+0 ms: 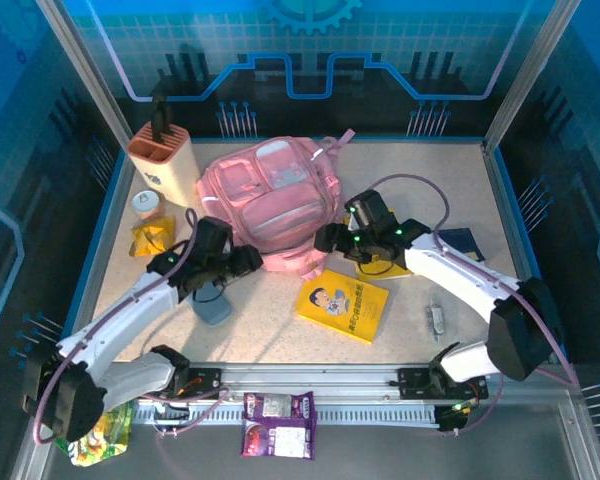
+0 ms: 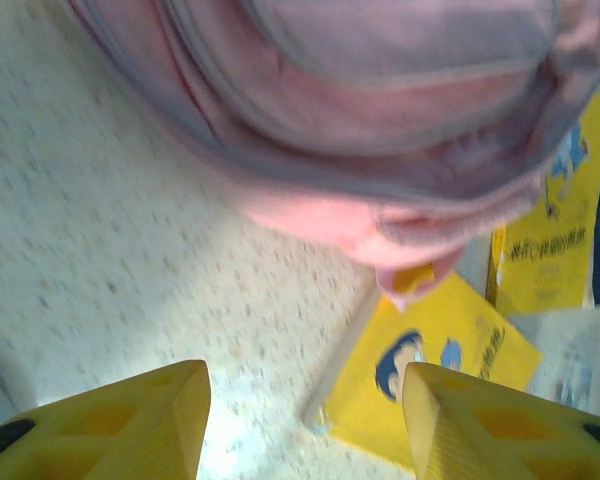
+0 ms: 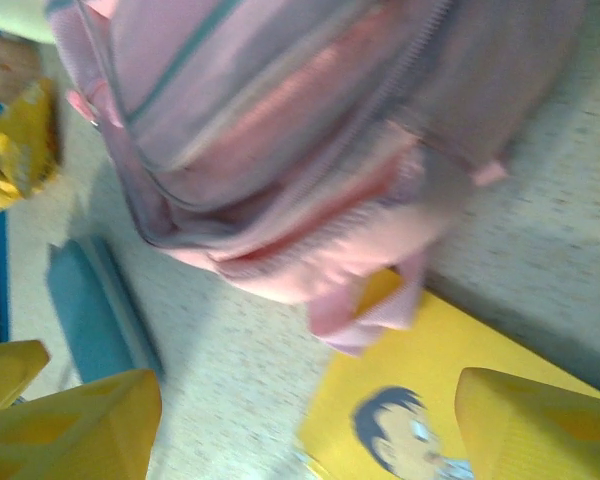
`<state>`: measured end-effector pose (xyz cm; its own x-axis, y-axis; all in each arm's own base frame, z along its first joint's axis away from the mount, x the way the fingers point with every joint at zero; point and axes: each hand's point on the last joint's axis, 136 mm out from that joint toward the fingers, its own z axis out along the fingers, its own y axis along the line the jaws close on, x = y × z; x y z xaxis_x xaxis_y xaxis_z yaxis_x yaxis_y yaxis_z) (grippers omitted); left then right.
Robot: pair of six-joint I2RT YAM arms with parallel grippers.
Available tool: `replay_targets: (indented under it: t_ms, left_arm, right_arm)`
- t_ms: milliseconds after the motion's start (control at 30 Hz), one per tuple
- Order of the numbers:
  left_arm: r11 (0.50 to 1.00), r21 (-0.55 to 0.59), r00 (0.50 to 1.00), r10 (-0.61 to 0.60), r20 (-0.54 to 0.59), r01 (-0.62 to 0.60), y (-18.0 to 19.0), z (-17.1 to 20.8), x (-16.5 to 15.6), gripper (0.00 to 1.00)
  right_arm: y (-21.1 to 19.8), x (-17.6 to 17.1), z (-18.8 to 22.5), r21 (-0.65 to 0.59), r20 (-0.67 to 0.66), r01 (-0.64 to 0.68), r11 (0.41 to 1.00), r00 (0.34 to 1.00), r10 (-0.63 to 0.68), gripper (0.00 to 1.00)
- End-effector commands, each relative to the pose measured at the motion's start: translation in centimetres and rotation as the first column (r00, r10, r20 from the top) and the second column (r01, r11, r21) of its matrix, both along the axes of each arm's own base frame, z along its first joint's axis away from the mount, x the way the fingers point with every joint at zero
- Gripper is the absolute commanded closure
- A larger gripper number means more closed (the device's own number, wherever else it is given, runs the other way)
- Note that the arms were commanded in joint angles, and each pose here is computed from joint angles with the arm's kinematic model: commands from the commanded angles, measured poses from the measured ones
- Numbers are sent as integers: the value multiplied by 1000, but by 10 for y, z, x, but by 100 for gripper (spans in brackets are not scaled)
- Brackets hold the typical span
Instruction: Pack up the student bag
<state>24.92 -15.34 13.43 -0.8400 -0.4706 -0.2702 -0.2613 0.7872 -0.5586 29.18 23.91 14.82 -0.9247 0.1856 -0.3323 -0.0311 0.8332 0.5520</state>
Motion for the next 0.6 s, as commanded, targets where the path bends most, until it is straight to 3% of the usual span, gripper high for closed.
replay_targets:
  t_ms: [0,333,567]
  left_arm:
    - [991,-66,991,110,-76,-115,-15,-12,-21,46]
    - [978,-75,976,188,-108,-196,-77,-43,-58,45]
    - [967,-155,974,182,-133,-202,-134,-60,-59,45]
  right_arm:
    - [-22,-34,-19,-55,-71,-146,988,987,142,21]
    - [-42,-58,-42,-114,-126,-270,956,959,256,21]
    - [-71,-57,-71,-230,-199,-237,944,961,193,19]
